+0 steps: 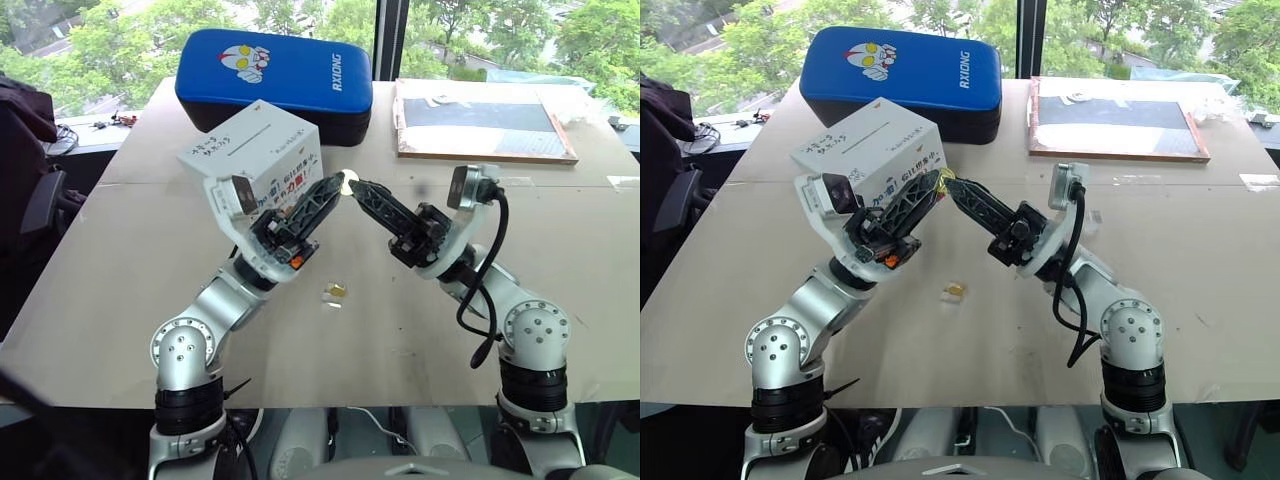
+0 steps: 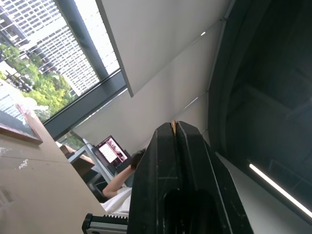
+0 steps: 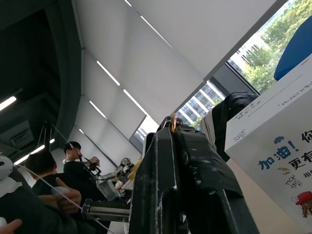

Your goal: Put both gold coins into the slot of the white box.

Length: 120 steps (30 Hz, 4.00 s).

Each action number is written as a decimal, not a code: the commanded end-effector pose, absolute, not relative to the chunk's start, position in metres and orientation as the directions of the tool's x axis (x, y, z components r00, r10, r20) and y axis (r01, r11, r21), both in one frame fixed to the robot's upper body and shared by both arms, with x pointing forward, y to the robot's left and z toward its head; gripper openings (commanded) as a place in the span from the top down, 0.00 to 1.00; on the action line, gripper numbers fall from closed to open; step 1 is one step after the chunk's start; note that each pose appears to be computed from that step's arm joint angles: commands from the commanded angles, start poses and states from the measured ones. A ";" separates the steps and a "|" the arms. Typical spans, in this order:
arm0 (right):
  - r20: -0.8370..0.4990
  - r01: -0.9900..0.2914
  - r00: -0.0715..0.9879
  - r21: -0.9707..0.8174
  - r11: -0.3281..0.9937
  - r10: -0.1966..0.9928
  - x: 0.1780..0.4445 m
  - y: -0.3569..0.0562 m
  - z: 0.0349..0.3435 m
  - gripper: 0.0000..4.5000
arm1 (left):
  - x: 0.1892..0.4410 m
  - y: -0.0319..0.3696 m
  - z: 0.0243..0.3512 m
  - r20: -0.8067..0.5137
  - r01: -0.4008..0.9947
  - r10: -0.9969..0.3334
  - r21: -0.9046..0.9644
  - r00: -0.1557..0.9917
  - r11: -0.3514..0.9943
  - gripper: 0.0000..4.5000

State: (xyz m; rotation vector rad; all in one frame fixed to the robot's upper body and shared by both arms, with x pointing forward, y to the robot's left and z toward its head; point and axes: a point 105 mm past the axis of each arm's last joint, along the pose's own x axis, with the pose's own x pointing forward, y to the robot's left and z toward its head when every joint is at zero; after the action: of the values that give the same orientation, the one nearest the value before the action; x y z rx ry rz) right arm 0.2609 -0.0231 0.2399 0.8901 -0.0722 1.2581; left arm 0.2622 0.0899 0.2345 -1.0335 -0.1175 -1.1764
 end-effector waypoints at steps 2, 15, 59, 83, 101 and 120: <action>0.541 -0.884 0.323 0.466 0.043 0.776 0.252 -0.030 0.253 0.61 | 0.281 0.114 0.253 0.548 0.838 -0.685 -0.518 0.480 0.173 1.00; 0.361 -0.849 0.445 -0.121 0.514 0.820 0.285 -0.073 0.263 0.29 | 0.333 0.222 0.304 0.188 0.642 -0.648 0.097 0.738 0.760 1.00; 0.255 -0.882 0.384 -0.182 0.434 0.887 0.270 -0.059 0.250 0.28 | 0.349 0.229 0.300 0.132 0.704 -0.732 0.209 0.668 0.679 0.30; -0.119 -0.971 0.215 -0.136 0.199 0.969 0.272 -0.011 0.118 0.28 | 0.226 0.203 0.170 -0.574 0.966 -0.784 0.053 0.236 0.252 0.30; -0.167 -0.982 0.171 -0.106 0.154 0.971 0.269 -0.003 0.101 0.99 | 0.228 0.201 0.161 -0.607 0.963 -0.757 0.050 0.240 0.266 0.29; 0.246 -0.962 0.258 0.156 0.225 0.934 0.279 -0.020 0.186 0.99 | 0.240 0.168 0.219 -0.099 0.948 -0.956 -0.135 0.276 0.288 0.29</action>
State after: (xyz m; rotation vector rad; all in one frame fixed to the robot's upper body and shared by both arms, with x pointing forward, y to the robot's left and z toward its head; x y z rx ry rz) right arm 0.2832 -0.0180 0.1579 0.2182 -0.0233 1.2977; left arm 0.2403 0.1706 0.2000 0.0171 0.2532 -1.2673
